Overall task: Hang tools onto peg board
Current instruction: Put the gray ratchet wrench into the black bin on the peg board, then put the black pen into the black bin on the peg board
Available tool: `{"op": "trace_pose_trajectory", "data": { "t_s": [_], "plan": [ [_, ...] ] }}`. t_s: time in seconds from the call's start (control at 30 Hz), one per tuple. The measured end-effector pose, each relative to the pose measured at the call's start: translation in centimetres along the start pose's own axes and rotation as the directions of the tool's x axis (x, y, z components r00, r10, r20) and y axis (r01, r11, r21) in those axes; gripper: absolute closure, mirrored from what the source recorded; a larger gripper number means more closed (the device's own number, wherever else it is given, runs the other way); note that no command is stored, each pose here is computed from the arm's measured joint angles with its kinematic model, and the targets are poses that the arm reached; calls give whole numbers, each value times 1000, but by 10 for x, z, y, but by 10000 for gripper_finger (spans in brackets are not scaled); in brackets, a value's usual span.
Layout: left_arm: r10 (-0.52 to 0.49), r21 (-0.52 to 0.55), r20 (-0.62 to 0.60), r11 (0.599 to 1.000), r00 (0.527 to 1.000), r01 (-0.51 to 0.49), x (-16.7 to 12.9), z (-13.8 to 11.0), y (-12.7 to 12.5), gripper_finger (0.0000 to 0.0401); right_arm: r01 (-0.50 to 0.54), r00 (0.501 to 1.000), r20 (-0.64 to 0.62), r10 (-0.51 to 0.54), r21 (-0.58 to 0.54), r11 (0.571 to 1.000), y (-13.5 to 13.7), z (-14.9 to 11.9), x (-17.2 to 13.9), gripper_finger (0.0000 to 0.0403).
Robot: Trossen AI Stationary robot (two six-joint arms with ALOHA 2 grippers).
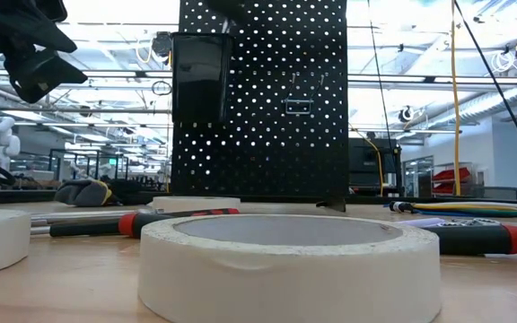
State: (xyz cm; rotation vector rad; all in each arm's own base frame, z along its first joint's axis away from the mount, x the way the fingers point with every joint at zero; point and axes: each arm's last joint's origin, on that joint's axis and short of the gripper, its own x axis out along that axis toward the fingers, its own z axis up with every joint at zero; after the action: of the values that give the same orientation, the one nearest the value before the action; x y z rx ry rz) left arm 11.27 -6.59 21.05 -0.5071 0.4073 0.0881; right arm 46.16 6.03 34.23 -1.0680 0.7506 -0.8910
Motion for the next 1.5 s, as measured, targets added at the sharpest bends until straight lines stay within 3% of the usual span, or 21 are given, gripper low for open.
{"op": "trace_pose_trajectory", "data": {
  "t_s": [0.13,0.37,0.5,0.83,0.97,1.03,1.1,1.13,1.2,1.23,1.3,1.37,1.5],
  "plan": [
    [2,5,2,1000,1000,-2,0,0,0,205,-57,998,9,59,-164,985,9,-5,0,291],
    [17,28,16,999,1000,-17,0,0,1,205,-65,997,19,70,-187,980,10,-5,-5,291],
    [21,30,21,999,1000,-21,0,0,1,205,-69,997,25,73,-145,987,11,-4,-7,277],
    [21,27,21,999,1000,-22,0,1,1,205,-51,998,39,51,-22,998,13,2,-29,177],
    [19,21,23,1000,1000,-20,0,1,0,205,-56,998,52,47,190,980,11,2,-48,171],
    [18,20,24,1000,1000,-19,0,1,0,205,-85,995,69,66,336,938,-3,-4,-60,171],
    [15,17,27,1000,1000,-15,0,1,0,205,-155,988,102,119,508,847,-26,-17,-71,171],
    [11,13,32,1000,999,-11,0,2,0,205,-222,975,133,178,582,782,-40,-26,-75,171],
    [4,5,43,1000,999,-4,0,3,-1,205,-393,911,204,358,691,607,-62,-45,-77,171],
    [7,5,47,1000,999,-7,0,3,-1,205,-464,862,231,451,717,520,-70,-54,-76,171],
    [15,12,55,1000,998,-16,0,3,-1,205,-567,753,260,604,722,397,-79,-68,-75,171],
    [27,21,69,999,997,-29,0,4,-1,205,-631,669,261,696,694,346,-83,-77,-81,171],
    [39,46,101,998,994,-44,1,8,0,205,-700,567,187,802,622,350,-78,-90,-101,172]
  ]
}}
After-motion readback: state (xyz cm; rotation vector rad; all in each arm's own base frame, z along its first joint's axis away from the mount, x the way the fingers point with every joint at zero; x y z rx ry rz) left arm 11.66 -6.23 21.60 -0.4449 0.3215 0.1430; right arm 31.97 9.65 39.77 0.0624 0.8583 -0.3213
